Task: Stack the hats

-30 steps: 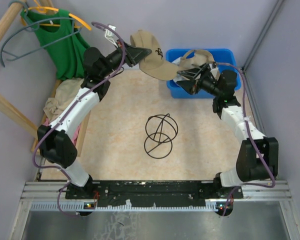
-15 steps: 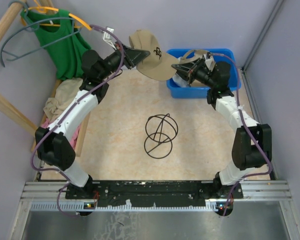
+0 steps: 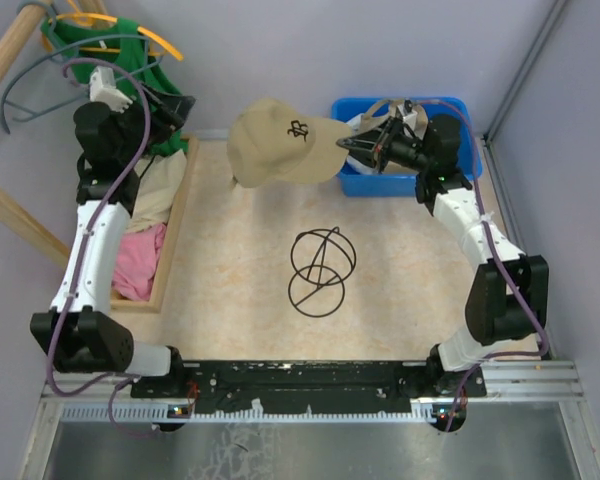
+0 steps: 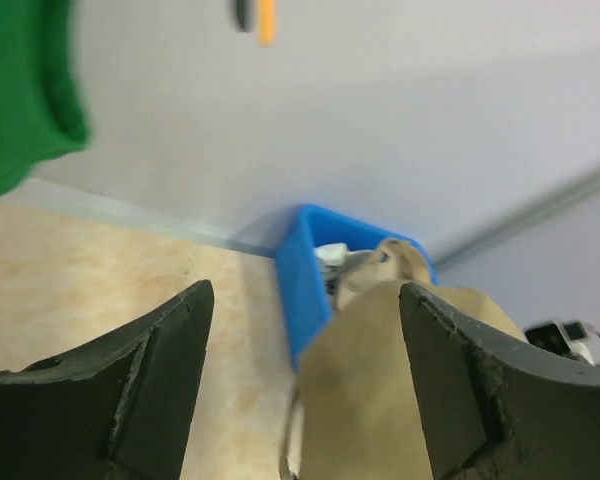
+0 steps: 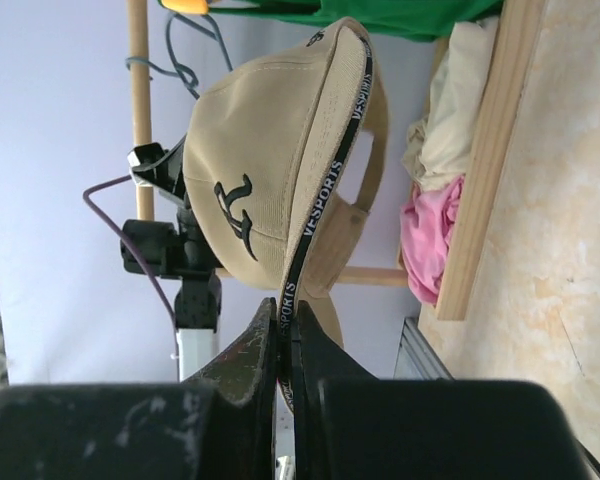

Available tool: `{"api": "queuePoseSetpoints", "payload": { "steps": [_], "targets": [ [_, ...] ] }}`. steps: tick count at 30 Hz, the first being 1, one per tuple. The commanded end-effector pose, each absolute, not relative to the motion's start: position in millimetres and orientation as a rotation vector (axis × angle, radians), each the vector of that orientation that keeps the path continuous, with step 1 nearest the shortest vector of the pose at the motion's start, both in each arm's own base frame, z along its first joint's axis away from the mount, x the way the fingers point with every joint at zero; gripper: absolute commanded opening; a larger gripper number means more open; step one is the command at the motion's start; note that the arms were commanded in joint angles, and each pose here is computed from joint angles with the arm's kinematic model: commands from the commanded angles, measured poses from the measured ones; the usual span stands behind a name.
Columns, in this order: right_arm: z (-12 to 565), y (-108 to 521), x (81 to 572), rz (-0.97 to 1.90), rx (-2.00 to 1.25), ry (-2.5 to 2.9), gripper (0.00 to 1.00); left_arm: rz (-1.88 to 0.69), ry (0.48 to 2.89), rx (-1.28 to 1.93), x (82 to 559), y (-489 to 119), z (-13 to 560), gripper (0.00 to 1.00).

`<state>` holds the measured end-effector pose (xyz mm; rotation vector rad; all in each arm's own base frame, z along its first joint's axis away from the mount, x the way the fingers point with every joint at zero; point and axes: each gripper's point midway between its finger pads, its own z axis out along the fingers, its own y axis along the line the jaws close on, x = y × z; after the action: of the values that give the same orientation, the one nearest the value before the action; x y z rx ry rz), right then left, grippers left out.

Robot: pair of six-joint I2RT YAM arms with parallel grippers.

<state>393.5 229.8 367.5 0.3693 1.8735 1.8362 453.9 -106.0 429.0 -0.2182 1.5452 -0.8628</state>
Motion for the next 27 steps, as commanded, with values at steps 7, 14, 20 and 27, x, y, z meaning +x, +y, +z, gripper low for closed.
{"api": "queuePoseSetpoints", "payload": {
  "steps": [7,14,20,27],
  "targets": [
    [396.5,236.8,330.3,1.833,0.154,1.944,0.00,-0.720,1.794,-0.405,433.1,-74.7,335.7,0.84],
    [369.3,227.2,276.0,1.804,0.196,2.084,0.00,-0.811,1.882,-0.375,424.4,-90.6,299.5,0.84],
    [348.9,217.3,229.6,1.786,0.239,2.160,0.00,-0.944,1.973,-0.302,402.9,-112.7,273.5,0.84],
    [306.0,197.3,204.7,1.681,0.349,2.252,0.00,-1.012,2.056,-0.238,369.0,-127.1,250.4,0.84]
  ]
}}
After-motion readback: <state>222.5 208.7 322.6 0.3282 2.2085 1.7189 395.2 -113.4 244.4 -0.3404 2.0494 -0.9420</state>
